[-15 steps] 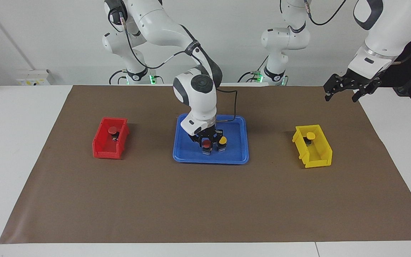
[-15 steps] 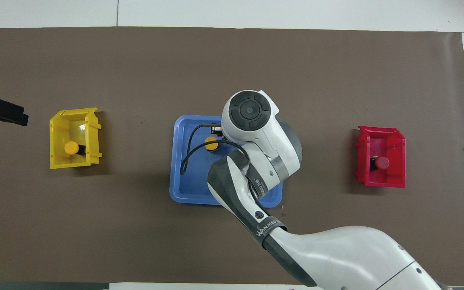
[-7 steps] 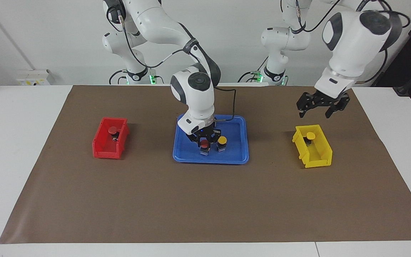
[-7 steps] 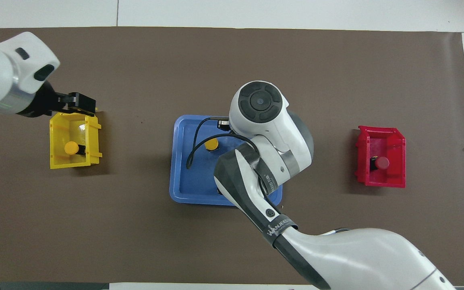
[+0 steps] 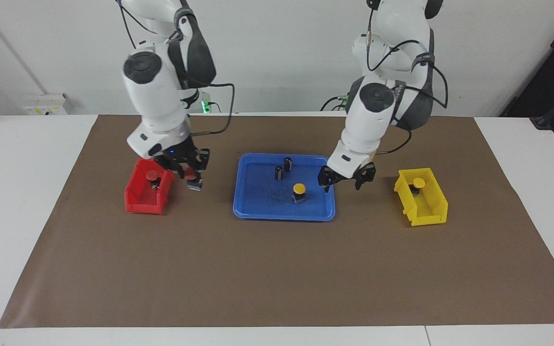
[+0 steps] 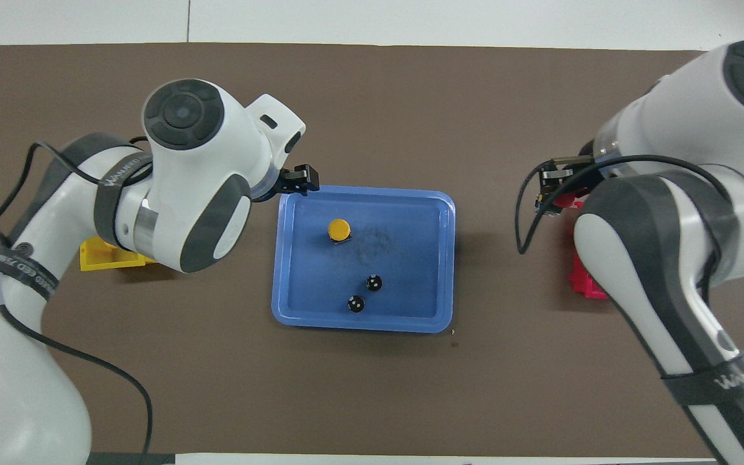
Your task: Sort red and yellow buttons by color
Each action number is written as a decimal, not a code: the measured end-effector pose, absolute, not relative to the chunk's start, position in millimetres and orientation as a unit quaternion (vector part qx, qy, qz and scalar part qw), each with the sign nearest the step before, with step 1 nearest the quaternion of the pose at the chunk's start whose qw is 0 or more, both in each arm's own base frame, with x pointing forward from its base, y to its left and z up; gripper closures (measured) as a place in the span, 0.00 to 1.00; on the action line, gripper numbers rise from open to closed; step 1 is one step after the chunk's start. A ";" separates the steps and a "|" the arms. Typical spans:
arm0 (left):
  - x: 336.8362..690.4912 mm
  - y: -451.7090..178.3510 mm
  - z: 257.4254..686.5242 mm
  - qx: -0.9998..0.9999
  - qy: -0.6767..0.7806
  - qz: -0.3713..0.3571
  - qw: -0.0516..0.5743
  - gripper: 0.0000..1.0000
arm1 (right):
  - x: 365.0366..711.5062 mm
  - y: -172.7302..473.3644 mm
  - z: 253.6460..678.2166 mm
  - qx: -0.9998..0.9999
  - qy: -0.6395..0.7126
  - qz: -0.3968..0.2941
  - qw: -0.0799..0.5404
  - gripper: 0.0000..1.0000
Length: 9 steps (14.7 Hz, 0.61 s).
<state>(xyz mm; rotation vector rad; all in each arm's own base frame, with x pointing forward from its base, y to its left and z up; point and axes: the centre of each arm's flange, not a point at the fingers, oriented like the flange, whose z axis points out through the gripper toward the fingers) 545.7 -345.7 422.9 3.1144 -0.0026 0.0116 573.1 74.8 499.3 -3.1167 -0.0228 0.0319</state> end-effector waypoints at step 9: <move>505.0 -402.0 362.9 1.000 0.016 -0.006 0.020 0.00 | 559.1 -19.1 445.2 -0.999 -0.042 0.005 0.014 0.58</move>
